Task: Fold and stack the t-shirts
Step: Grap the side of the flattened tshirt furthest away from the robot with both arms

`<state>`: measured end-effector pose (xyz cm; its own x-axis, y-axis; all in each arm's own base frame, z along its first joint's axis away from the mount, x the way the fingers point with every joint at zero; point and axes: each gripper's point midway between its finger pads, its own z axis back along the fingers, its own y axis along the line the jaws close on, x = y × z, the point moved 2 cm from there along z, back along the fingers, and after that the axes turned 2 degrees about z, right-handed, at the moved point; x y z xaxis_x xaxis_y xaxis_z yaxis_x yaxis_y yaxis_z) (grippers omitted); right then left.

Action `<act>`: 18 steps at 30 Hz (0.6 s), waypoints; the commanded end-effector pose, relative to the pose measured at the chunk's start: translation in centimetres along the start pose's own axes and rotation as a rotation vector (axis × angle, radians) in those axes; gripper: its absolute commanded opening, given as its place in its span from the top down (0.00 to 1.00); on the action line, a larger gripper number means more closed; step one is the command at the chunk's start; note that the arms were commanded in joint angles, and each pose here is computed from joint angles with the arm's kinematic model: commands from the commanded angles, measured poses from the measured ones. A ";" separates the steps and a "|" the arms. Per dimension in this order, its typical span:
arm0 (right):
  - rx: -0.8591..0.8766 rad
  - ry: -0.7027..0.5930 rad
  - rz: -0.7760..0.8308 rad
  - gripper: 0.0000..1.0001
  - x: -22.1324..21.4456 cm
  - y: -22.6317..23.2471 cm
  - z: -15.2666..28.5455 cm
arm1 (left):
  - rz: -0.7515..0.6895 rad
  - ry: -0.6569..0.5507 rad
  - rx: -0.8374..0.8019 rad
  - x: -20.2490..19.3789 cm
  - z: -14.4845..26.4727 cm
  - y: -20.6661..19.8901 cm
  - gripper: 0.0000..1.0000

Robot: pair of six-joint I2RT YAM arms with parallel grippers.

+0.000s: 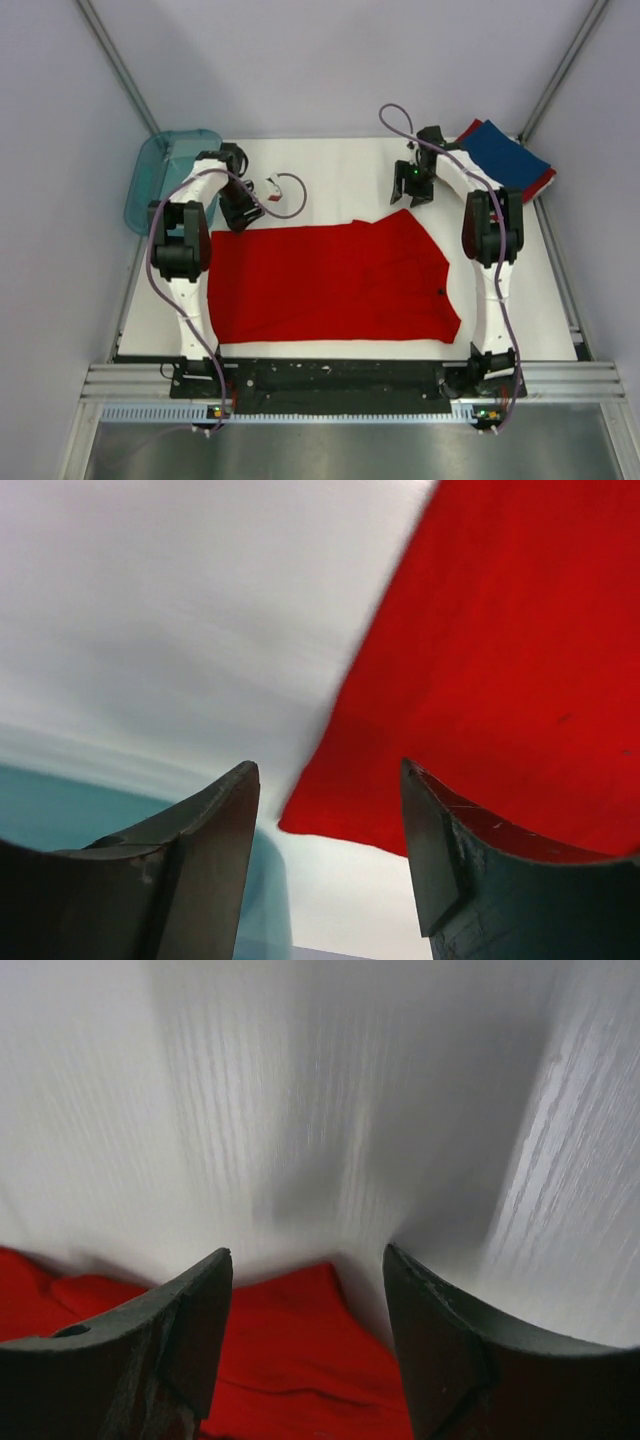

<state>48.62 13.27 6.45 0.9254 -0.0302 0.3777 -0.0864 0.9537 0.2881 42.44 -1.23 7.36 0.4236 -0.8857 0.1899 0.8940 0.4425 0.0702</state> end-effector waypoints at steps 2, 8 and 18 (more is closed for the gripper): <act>0.019 0.075 0.030 0.38 -1.5 0.4 -0.8 | -0.019 0.087 -0.118 -2.0 -2.1 -2.3 0.36; 0.102 0.146 0.055 0.42 -3.3 1.0 -1.9 | 0.043 0.074 -0.051 -1.7 -4.0 -1.1 0.38; 0.290 0.165 0.063 0.71 -4.8 4.4 2.6 | 0.037 0.110 -0.222 -4.0 -3.7 -6.6 1.00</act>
<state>44.62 15.77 5.00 0.9671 0.0661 0.2458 -0.1761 0.8711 0.4585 38.31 -0.74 3.86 0.4394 -0.8928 0.0987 0.8981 0.4387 -0.0300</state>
